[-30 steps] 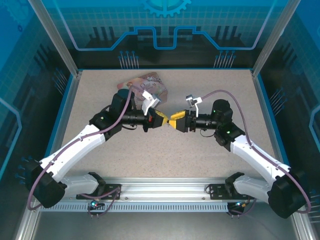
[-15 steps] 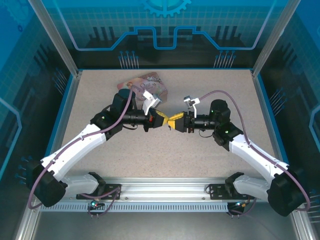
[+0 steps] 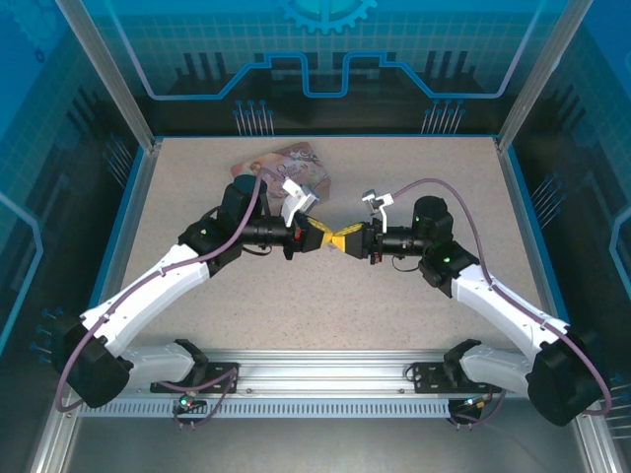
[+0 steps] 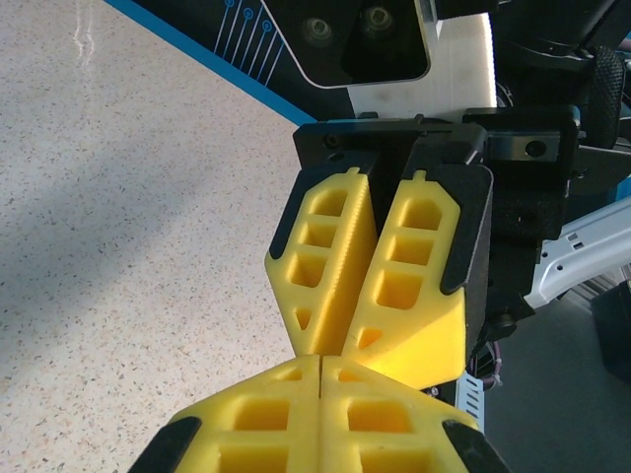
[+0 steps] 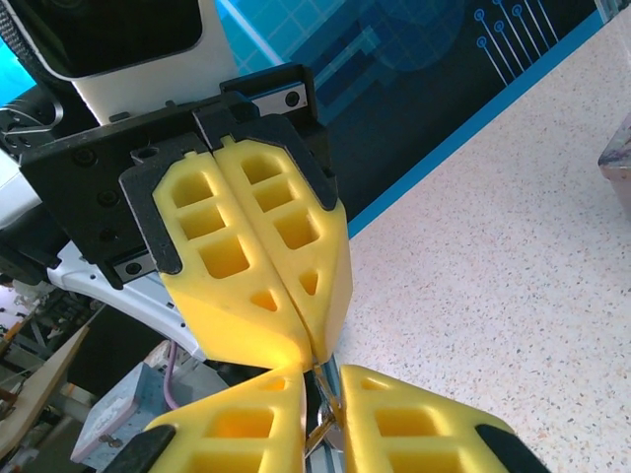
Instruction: Unlock a padlock with a key
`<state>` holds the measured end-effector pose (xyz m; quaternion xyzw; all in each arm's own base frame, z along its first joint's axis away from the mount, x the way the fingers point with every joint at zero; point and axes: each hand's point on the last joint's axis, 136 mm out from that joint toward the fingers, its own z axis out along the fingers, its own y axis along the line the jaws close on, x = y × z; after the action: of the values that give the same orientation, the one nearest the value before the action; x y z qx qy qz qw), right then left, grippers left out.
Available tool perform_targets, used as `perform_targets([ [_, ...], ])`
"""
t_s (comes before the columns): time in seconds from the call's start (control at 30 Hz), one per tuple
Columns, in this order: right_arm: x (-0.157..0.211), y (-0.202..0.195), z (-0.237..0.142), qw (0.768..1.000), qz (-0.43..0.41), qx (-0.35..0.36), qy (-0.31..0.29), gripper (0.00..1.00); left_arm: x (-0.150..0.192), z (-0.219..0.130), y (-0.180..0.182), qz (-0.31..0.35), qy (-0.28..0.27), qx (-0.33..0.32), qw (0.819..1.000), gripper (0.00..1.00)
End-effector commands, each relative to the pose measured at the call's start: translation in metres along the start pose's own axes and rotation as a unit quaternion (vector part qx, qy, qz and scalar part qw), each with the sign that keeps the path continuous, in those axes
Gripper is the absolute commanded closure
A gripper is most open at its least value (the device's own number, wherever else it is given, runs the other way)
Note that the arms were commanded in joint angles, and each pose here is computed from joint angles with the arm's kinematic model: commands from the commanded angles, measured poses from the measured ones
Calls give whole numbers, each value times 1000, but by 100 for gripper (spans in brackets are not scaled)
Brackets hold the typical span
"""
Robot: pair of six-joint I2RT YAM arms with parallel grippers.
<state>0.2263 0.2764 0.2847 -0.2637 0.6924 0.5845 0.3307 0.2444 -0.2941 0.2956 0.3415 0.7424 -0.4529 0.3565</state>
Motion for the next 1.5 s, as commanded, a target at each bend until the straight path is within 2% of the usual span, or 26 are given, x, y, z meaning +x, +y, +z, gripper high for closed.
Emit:
perform_targets([
  [0.0, 8, 11, 1, 1000, -7, -18, 13, 85, -15, 0, -3, 12, -21, 0, 1000, 100],
  [0.23, 11, 9, 2, 1000, -2, -15, 14, 81, -15, 0, -2, 9, -24, 0, 1000, 100],
  [0.4, 11, 8, 3, 1000, -1, -15, 16, 82, -15, 0, -1, 9, -25, -2, 1000, 100],
  [0.57, 9, 8, 2, 1000, -4, -11, 11, 85, -15, 1, -2, 9, -24, 1, 1000, 100],
  [0.77, 5, 11, -2, 1000, -17, -4, 1, 99, -10, -1, -3, 13, -16, 1, 1000, 100],
  [0.87, 9, 10, -5, 1000, -15, 7, 6, 100, -9, -4, -3, 18, -18, -5, 1000, 100],
  [0.97, 12, 7, -7, 1000, -15, 17, 8, 100, -12, -6, -4, 20, -25, -6, 999, 89],
  [1.03, 14, 4, -8, 1000, -12, 26, 11, 100, -15, -7, -4, 19, -32, -7, 999, 77],
  [1.1, 17, 0, -10, 999, -10, 42, 16, 100, -20, -10, -5, 20, -43, -10, 999, 57],
  [1.2, 23, -12, -13, 997, -3, 75, 27, 100, -29, -20, 1, 14, -67, -30, 997, 38],
  [1.33, 32, -32, -19, 990, 9, 132, 40, 100, -35, -41, 50, -41, -96, -127, 986, 24],
  [1.47, 41, -57, -27, 978, 28, 200, 55, 100, -22, -62, 127, -98, -75, -251, 960, 9],
])
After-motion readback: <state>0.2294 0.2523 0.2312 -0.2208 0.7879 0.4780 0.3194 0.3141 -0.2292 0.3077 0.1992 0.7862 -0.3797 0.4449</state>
